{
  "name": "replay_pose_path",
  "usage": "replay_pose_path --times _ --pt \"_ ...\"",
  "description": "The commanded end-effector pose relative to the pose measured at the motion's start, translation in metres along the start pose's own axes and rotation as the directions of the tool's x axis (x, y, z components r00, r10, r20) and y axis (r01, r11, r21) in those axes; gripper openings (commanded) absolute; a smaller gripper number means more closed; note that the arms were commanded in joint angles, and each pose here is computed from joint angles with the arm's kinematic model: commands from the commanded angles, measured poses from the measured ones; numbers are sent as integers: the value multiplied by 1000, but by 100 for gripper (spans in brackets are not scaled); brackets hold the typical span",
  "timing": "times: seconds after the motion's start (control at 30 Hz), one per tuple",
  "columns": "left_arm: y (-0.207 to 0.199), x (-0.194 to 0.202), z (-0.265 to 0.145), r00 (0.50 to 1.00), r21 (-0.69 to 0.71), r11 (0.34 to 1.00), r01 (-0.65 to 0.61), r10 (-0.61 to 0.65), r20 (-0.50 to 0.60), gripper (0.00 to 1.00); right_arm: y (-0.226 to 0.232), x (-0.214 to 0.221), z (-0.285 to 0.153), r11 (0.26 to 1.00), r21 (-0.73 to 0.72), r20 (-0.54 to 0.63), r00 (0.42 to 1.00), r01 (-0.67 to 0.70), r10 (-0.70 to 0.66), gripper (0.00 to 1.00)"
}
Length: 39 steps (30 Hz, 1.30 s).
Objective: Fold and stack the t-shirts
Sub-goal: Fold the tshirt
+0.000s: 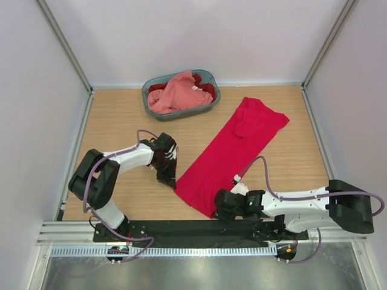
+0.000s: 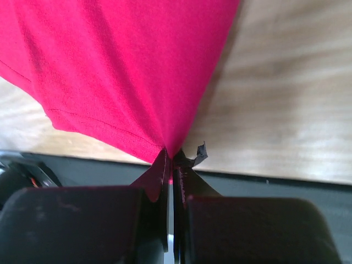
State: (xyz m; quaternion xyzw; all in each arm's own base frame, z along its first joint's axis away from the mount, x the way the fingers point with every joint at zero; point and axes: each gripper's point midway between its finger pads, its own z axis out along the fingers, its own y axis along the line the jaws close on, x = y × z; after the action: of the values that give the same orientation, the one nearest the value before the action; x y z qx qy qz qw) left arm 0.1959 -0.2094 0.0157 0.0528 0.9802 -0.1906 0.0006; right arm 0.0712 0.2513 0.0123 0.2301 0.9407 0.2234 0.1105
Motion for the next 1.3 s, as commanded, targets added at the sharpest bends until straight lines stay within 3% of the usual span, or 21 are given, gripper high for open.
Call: replay_pose_path --times 0.0,0.17,0.37,0.53,0.77,1.1,1.27 --pt "-9 15 -15 999 23 999 36 -36 20 0 -25 5 -2 997 78 26 1000 11 -13 1" --pt "-26 16 -38 996 61 998 28 -32 78 0 -12 -7 -29 999 39 99 995 5 -9 1" --pt "-72 -36 -79 985 96 995 -29 12 171 0 -11 -66 -72 990 -65 220 966 -126 137 1" --pt "-106 -83 -81 982 123 992 -37 14 189 0 -20 -119 -111 996 -15 307 948 -84 85 1" --pt "-145 -140 -82 973 176 983 -47 6 229 0 -5 -171 -94 991 132 258 966 -24 -11 1" --pt "-174 -186 -58 971 211 976 -50 -2 238 0 -7 -239 -86 992 124 273 962 -19 -15 1" --pt "-179 -198 -47 971 227 973 -48 -8 241 0 -7 -251 -76 991 130 236 972 -10 -21 1"
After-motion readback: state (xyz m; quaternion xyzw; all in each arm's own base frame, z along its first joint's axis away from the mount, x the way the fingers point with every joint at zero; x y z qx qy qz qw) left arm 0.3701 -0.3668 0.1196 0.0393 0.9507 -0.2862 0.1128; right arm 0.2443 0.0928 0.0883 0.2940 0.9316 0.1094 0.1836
